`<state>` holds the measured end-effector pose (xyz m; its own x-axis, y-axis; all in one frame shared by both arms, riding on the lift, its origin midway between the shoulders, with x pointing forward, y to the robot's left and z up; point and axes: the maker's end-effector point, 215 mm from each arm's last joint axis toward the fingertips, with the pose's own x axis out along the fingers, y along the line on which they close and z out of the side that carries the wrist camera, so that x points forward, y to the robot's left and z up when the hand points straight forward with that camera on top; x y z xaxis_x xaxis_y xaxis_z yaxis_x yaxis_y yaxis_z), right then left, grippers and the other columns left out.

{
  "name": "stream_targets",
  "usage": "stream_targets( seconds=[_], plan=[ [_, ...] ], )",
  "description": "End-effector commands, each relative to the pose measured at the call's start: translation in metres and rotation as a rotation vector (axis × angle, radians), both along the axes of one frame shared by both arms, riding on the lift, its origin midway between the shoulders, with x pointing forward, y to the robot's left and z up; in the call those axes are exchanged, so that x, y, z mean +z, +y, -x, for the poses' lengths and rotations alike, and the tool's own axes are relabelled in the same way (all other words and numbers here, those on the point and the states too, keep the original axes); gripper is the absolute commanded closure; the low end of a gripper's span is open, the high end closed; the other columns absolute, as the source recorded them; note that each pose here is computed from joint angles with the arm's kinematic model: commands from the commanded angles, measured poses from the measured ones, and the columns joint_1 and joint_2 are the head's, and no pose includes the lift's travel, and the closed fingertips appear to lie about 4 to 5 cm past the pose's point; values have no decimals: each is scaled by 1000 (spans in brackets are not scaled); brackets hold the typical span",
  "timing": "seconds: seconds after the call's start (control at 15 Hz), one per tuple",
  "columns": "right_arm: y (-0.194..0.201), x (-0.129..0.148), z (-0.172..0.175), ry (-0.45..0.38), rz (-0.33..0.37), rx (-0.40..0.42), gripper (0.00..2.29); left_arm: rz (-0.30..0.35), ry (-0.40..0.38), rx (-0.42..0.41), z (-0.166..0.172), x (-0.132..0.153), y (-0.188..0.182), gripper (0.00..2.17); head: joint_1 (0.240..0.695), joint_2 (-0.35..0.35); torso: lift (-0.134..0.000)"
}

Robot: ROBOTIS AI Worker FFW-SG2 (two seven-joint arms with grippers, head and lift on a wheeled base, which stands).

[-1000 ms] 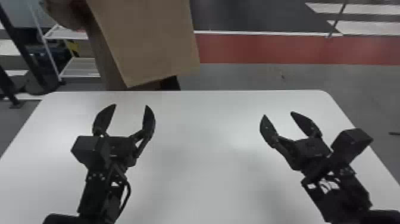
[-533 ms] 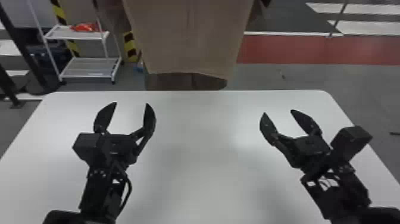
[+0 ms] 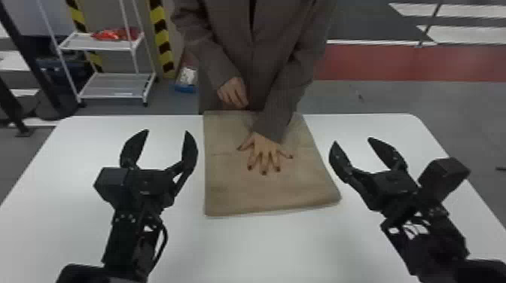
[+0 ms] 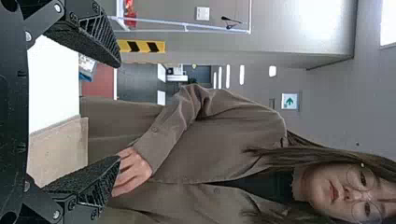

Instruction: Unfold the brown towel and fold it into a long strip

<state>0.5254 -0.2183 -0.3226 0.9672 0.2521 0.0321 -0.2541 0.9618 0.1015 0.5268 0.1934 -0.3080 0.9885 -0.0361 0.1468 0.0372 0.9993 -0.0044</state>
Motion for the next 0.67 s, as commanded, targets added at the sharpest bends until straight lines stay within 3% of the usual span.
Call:
stream_targets(
  seconds=[0.0,0.6],
  plan=[
    [0,0,0,0,-1,0,137,0,1,1,-1,0,1,205,695,-26,-122],
    [0,0,0,0,-6,0,137,-1,6,5,0,-3,4,205,695,-24,-122]
  ],
)
